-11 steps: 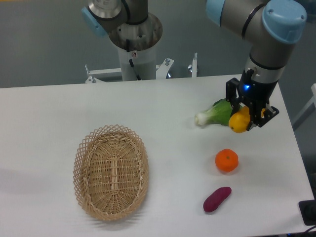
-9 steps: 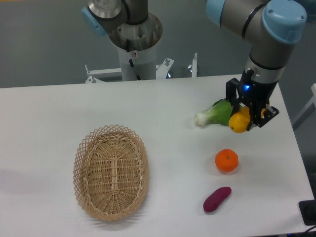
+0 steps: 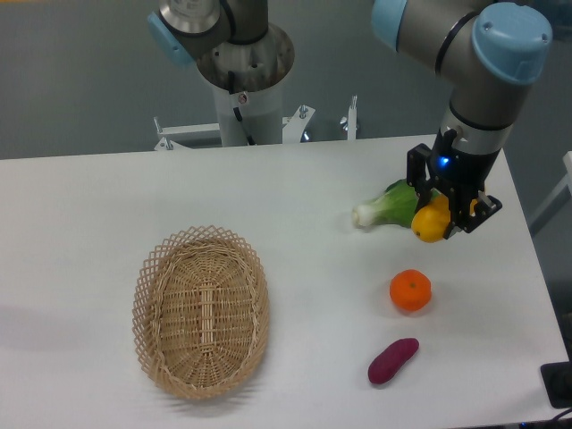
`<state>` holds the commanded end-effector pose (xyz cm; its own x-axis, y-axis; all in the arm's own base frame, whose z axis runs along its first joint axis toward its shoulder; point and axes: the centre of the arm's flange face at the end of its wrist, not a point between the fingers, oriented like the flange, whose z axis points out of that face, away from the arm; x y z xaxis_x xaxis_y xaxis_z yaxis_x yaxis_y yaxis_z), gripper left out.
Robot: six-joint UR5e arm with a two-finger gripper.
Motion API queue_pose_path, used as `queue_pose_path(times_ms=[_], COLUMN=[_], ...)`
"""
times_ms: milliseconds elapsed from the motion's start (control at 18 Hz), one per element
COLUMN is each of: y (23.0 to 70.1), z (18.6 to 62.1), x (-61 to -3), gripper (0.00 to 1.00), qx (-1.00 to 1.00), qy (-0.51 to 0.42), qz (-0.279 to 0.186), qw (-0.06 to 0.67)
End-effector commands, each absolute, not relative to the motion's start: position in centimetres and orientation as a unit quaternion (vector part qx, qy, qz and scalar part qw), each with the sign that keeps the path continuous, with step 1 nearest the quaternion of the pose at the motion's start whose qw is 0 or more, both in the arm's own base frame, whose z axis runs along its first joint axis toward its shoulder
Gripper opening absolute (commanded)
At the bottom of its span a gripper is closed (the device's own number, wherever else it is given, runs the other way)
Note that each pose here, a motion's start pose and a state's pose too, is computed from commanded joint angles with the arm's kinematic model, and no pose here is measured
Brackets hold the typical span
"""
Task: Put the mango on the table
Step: 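Hold the yellow mango in the gripper and lift it off the bok choy, then carry the held mango toward the wicker basket and lower it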
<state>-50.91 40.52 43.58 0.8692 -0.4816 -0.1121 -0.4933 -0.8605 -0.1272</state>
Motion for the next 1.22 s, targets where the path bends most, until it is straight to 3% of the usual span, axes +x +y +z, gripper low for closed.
queue_pose_path(times_ms=[611,778,1056,1222], y=[42.4,44.0,47.0,47.7], z=[38.6,36.9,32.3,29.3], x=[-50.8,-49.0,-45.8,-44.6], gripper=[0.45,0.45,0.45,0.45], qx=[-0.959,-0.965,-0.975,-0.975], qy=[0.256,0.236,0.169,0.175], qz=[0.085,0.071,0.091,0.078], qw=[0.088,0.091,0.115,0.112])
